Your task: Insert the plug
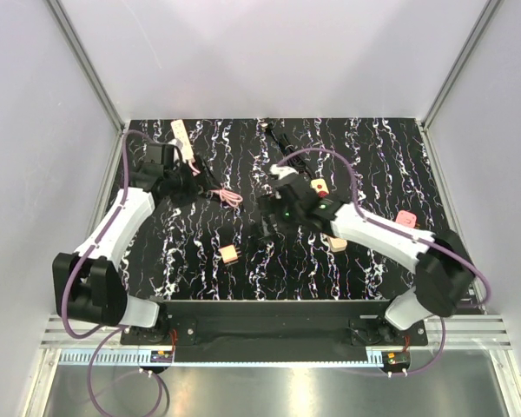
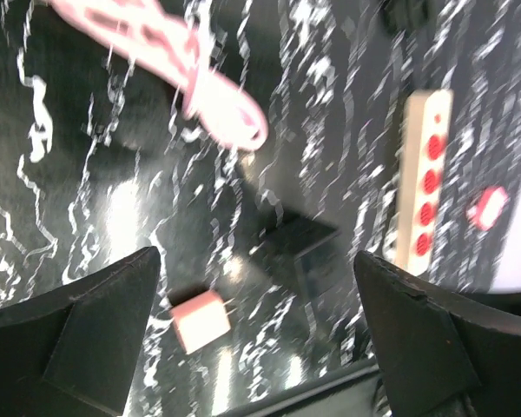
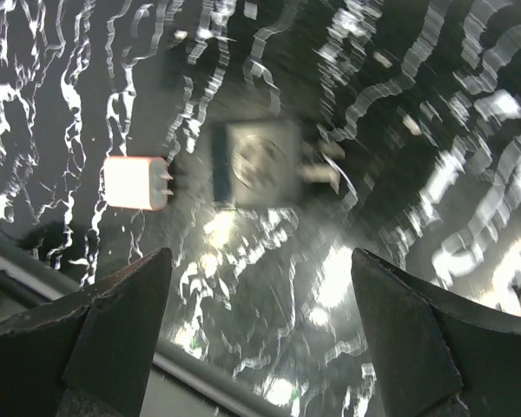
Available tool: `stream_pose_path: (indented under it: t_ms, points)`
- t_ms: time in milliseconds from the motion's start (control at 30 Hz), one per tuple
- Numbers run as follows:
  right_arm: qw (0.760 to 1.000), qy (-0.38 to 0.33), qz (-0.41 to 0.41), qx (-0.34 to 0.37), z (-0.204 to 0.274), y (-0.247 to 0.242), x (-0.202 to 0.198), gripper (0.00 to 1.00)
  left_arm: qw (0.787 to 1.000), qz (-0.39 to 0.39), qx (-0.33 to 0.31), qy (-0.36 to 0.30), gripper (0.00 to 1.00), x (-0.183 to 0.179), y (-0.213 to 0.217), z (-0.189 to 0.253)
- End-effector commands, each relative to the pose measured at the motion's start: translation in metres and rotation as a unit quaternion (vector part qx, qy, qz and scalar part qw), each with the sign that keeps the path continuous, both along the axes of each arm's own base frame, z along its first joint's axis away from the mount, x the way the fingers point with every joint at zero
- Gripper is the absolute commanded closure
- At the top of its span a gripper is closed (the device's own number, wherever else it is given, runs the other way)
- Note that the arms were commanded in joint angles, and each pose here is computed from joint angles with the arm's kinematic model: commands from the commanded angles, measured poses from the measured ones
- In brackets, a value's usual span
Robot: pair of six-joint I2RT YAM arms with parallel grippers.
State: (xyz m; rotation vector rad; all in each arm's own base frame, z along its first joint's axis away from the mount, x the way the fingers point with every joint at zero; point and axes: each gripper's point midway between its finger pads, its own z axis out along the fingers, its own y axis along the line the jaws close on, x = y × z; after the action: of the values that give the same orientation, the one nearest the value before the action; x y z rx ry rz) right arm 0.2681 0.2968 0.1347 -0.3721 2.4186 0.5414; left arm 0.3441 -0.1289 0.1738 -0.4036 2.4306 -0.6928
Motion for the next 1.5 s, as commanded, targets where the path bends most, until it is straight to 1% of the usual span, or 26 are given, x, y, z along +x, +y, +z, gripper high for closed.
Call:
stream_pose_path:
  t_ms: [0, 100, 133, 200, 233, 300, 333, 467, 500, 567, 633, 700, 800, 833, 900, 933, 967, 1000, 1033, 1067, 1100, 1200, 1267, 1467]
  points:
    - [0.997, -0.048, 0.059, -0.032, 0.003, 0.024, 0.013, 0.09, 0.999, -0.042, 0.012, 0.015, 0.01, -0.013, -0.001, -0.017]
    - [0.995, -0.048, 0.067, -0.06, -0.006, 0.033, 0.022, 0.09, 0.998, -0.05, 0.033, 0.012, 0.01, -0.015, 0.005, -0.024]
    - [0.994, -0.035, 0.073, -0.077, -0.022, 0.034, 0.022, 0.1, 0.998, -0.051, 0.034, 0.012, 0.01, -0.015, 0.006, -0.025]
    - [0.991, -0.038, 0.082, -0.097, -0.029, 0.037, 0.026, 0.11, 0.998, -0.059, 0.028, 0.014, 0.01, -0.016, 0.004, -0.027]
    - [0.989, -0.025, 0.086, -0.12, -0.043, 0.033, 0.025, 0.15, 0.997, -0.065, 0.025, 0.014, 0.01, -0.016, 0.002, -0.028]
    - [0.981, -0.036, 0.098, -0.161, -0.049, 0.025, 0.029, 0.18, 0.997, -0.071, 0.019, 0.018, 0.01, -0.016, -0.001, -0.029]
    - [0.976, -0.041, 0.087, -0.198, -0.055, 0.011, 0.033, 0.19, 0.997, -0.072, 0.018, 0.019, 0.01, -0.016, -0.001, -0.031]
    - [0.951, -0.077, 0.076, -0.29, -0.058, -0.032, 0.039, 0.2, 0.996, -0.083, 0.009, 0.023, 0.01, -0.019, -0.005, -0.033]
    - [0.944, -0.076, 0.072, -0.312, -0.064, -0.045, 0.036, 0.2, 0.996, -0.084, 0.007, 0.024, 0.01, -0.019, -0.006, -0.033]
    - [0.934, -0.089, 0.047, -0.343, -0.055, -0.066, 0.037, 0.22, 0.996, -0.085, 0.01, 0.022, 0.01, -0.019, -0.005, -0.033]
    - [0.933, -0.091, 0.028, -0.347, -0.047, -0.082, 0.034, 0.23, 0.996, -0.087, 0.01, 0.023, 0.01, -0.019, -0.006, -0.034]
    - [0.937, -0.088, 0.012, -0.336, -0.042, -0.088, 0.032, 0.25, 0.996, -0.088, 0.01, 0.024, 0.01, -0.019, -0.006, -0.035]
    - [0.949, -0.094, 0.0, -0.3, -0.023, -0.081, 0.031, 0.26, 0.996, -0.088, 0.01, 0.025, 0.02, -0.019, -0.006, -0.036]
    - [0.959, -0.087, -0.016, -0.269, -0.02, -0.073, 0.029, 0.26, 0.996, -0.089, 0.009, 0.023, 0.02, -0.018, -0.006, -0.034]
    - [0.97, -0.079, -0.078, -0.217, -0.008, -0.062, 0.033, 0.26, 0.996, -0.088, 0.009, 0.02, 0.01, -0.019, -0.006, -0.032]
    - [0.975, -0.065, -0.105, -0.186, -0.006, -0.056, 0.031, 0.22, 0.996, -0.088, 0.01, 0.018, 0.01, -0.019, -0.006, -0.031]
    - [0.98, -0.039, -0.14, -0.137, -0.008, -0.044, 0.028, 0.19, 0.996, -0.088, 0.01, 0.017, 0.01, -0.019, -0.006, -0.031]
    - [0.986, -0.045, -0.137, -0.081, -0.011, -0.027, 0.029, 0.17, 0.996, -0.089, 0.009, 0.015, 0.01, -0.018, -0.006, -0.029]
    - [0.99, -0.051, -0.122, -0.044, -0.014, -0.016, 0.027, 0.1, 0.996, -0.089, 0.009, 0.014, 0.01, -0.019, -0.006, -0.029]
    - [0.991, -0.064, -0.113, -0.016, -0.017, -0.01, 0.025, 0.09, 0.996, -0.092, 0.008, 0.013, 0.01, -0.019, -0.007, -0.028]
    - [0.988, -0.1, -0.111, 0.029, -0.025, -0.008, 0.027, 0.08, 0.996, -0.093, 0.007, 0.011, 0.01, -0.02, -0.007, -0.027]
    - [0.977, -0.182, -0.101, 0.048, -0.034, -0.019, 0.033, 0.06, 0.995, -0.097, 0.0, 0.011, 0.01, -0.021, -0.01, -0.026]
    - [0.974, -0.203, -0.095, 0.03, -0.042, -0.025, 0.036, 0.05, 0.995, -0.1, -0.006, 0.009, 0.01, -0.022, -0.012, -0.025]
    - [0.968, -0.232, -0.067, 0.064, -0.063, -0.009, 0.04, 0.02, 0.995, -0.102, -0.014, 0.006, 0.01, -0.021, -0.014, -0.022]
